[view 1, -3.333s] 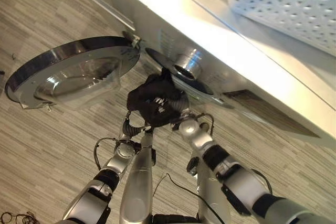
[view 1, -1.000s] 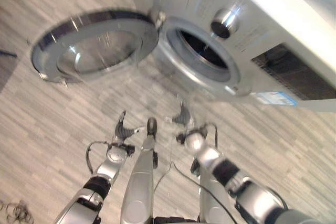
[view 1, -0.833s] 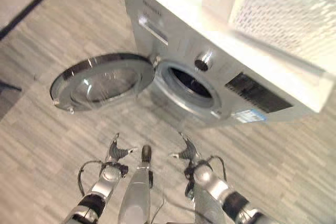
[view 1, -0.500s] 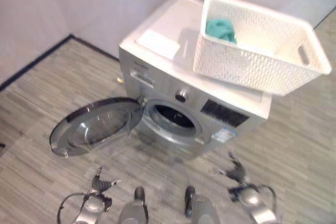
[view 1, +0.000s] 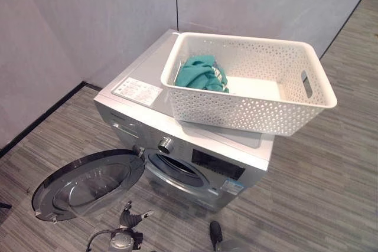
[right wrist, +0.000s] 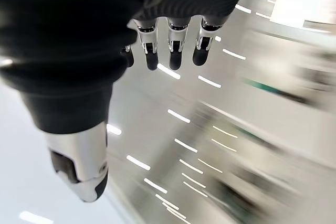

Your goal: Grab the laundry basket,head to the washer,open it,put in the laundry and shut it.

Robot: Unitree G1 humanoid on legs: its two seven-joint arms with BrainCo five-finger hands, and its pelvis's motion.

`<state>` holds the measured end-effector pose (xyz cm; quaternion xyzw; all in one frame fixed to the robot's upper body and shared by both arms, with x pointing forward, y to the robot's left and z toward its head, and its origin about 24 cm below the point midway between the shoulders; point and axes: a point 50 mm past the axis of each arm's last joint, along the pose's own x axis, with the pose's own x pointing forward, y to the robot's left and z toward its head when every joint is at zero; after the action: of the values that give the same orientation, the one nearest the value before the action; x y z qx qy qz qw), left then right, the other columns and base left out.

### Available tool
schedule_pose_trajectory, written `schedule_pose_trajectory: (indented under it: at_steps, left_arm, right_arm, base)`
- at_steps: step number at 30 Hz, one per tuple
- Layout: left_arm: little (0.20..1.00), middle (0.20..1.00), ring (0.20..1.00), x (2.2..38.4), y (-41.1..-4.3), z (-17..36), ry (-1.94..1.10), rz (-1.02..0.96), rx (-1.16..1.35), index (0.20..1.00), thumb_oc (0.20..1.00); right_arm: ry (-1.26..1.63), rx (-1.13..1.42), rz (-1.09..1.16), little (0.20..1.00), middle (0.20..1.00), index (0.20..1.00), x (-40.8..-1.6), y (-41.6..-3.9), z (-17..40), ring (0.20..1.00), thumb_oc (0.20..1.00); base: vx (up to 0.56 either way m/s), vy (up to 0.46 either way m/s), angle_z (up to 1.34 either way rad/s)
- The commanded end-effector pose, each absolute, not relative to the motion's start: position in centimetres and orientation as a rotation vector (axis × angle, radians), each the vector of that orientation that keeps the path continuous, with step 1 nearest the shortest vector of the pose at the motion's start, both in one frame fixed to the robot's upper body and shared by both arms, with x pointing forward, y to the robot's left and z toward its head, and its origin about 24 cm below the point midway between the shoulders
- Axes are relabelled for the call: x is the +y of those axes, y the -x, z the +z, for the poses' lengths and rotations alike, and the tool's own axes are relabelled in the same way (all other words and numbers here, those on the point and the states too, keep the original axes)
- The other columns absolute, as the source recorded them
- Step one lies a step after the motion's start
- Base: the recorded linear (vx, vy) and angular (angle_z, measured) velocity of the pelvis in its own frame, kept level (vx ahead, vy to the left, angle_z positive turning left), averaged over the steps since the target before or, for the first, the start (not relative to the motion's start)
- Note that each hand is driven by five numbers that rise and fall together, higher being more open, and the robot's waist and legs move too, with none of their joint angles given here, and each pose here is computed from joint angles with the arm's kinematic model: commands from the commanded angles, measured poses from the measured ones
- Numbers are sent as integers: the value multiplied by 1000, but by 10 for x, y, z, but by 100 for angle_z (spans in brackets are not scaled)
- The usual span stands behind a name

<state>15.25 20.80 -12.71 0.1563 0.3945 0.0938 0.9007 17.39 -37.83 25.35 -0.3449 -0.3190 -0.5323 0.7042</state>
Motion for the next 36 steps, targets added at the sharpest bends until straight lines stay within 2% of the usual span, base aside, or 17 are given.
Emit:
schedule_pose_trajectory:
  at_steps: [1, 2, 5, 7, 9, 13, 17, 26, 36]
  left_arm:
    - [1000, 1000, 1000, 234, -163, -119, -479, 130, 792, 1000, 1000]
    - [1000, 1000, 1000, 234, -163, -119, -474, 133, 792, 1000, 1000]
    - [1000, 1000, 1000, 226, -158, -123, -484, 61, 808, 1000, 1000]
    - [1000, 1000, 1000, 229, -155, -124, -481, 25, 823, 1000, 1000]
    - [1000, 1000, 1000, 231, -154, -125, -481, 22, 833, 1000, 1000]
    - [1000, 1000, 1000, 232, -152, -126, -453, 25, 847, 1000, 1000]
    - [1000, 1000, 1000, 233, -146, -132, -439, 33, 893, 1000, 1000]
    - [1000, 1000, 1000, 232, -135, -140, -392, 50, 958, 1000, 1000]
    - [1000, 1000, 1000, 225, -134, -141, -362, 2, 949, 1000, 1000]
  right_arm:
    - [822, -885, -1022, 1000, 1000, 1000, -353, -198, 284, 1000, 1000]
    - [821, -888, -1017, 1000, 1000, 1000, -352, -200, 286, 1000, 1000]
    - [844, -993, -787, 1000, 1000, 1000, -322, -226, 326, 1000, 1000]
    - [858, -948, -568, 1000, 1000, 1000, -295, -266, 361, 1000, 1000]
    - [877, -915, -524, 1000, 1000, 1000, -289, -278, 368, 1000, 1000]
    - [957, -757, -404, 1000, 1000, 1000, -261, -329, 389, 1000, 1000]
    - [921, -596, -301, 1000, 1000, 1000, -246, -361, 383, 1000, 1000]
    - [1069, -448, -143, 1000, 1000, 1000, -245, -367, 368, 1000, 1000]
    - [1292, -352, 96, 1000, 1000, 1000, -258, -327, 348, 1000, 1000]
  base:
    - [52, -120, 13]
    - [19, -59, 6]
    - [1, -85, 10]
    - [-20, -49, 2]
    - [13, 1, 6]
    - [-5, -1, 7]
    - [-1, 3, 2]
    - [-4, 2, 4]
    - [0, 0, 0]
